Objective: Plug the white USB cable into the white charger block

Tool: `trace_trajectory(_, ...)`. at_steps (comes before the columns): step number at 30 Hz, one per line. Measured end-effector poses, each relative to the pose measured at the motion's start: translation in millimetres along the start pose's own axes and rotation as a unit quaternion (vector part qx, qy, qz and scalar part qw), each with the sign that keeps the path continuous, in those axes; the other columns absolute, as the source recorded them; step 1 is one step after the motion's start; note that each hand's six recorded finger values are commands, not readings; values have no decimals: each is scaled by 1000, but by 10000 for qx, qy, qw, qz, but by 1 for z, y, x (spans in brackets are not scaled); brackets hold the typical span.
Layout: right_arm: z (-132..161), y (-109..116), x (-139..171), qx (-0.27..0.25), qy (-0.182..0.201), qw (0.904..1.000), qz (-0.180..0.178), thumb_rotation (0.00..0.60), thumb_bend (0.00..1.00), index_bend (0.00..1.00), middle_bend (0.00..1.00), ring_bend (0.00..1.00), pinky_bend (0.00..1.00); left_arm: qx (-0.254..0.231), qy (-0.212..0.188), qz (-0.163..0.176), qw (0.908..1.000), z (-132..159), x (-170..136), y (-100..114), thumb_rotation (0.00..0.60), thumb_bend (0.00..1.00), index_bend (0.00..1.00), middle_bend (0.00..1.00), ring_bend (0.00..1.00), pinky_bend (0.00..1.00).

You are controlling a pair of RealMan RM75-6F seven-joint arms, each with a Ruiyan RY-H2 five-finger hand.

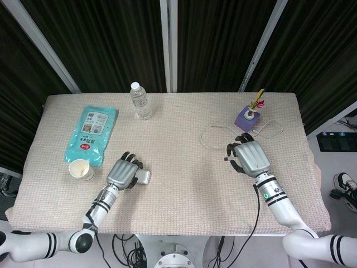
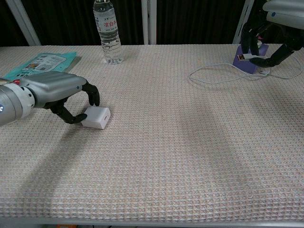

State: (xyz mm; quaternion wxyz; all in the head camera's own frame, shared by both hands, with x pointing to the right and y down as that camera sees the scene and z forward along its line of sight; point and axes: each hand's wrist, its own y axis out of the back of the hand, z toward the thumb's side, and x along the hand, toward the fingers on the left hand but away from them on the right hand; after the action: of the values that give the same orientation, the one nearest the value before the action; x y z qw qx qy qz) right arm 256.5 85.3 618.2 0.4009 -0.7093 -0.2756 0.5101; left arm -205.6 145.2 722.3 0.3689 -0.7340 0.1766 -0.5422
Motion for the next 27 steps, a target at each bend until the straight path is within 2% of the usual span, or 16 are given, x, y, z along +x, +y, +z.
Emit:
trace_trajectory(13,-5,-3,2,-61,-70,9999,42,600,327,570,521,246,185,-214,183,200,9994,-5,-13,8,600,239,328,309,110,104)
trace_trajectory(27,-11,-7,3,-116,-137,9998,89,600,327,571,521,246,185,-362,225,-7,9991,4,-1,-1,598,233,307,304,110,114)
